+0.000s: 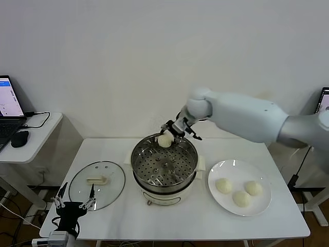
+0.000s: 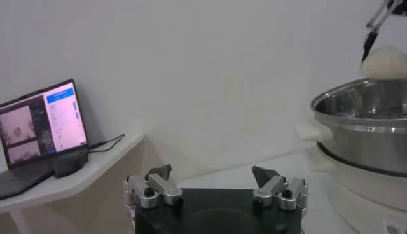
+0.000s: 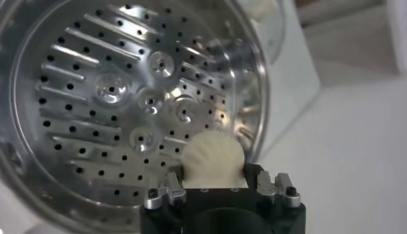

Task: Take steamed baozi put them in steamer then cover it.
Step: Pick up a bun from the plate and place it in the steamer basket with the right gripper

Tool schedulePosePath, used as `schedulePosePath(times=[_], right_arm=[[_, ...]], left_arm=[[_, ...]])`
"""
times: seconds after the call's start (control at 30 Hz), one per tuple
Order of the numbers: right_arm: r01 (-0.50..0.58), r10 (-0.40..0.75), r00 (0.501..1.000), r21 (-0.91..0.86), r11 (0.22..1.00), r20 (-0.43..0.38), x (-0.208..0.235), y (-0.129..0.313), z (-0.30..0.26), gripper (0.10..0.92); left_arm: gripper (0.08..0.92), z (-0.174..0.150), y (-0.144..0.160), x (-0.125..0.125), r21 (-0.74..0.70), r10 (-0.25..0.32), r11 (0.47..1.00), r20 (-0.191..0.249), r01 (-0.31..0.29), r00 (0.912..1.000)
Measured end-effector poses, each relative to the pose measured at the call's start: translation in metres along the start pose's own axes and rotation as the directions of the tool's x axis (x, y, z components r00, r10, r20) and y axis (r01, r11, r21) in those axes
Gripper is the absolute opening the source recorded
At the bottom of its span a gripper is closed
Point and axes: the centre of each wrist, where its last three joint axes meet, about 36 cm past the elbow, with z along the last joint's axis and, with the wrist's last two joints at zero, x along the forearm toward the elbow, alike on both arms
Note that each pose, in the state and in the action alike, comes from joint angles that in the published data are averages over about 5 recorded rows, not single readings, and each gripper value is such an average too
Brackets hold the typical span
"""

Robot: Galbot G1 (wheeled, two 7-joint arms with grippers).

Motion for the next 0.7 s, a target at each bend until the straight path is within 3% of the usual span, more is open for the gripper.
schedulePosePath(times=[0.33,0.57,0.7], right_arm=[[0.043,-0.041,0.999,0.152,0.988,-0.012,-0.029,-0.006,-0.004,0.636],[0.058,-0.054,0.998,0.201,0.978,-0.024,-0.03,-0.006,-0.003,0.785],[0.062,-0.059,0.998,0.19,0.98,-0.023,-0.021,-0.008,-0.003,0.82]], left_arm=[[0.823,0.003,0.0,-0.002,0.005,-0.004,1.0,-0.004,0.004,1.0],[0.823,0.004,0.0,0.0,0.009,-0.002,1.0,-0.005,0.003,1.0],[0.823,0.003,0.0,0.0,0.011,-0.003,1.0,-0.003,0.003,1.0]])
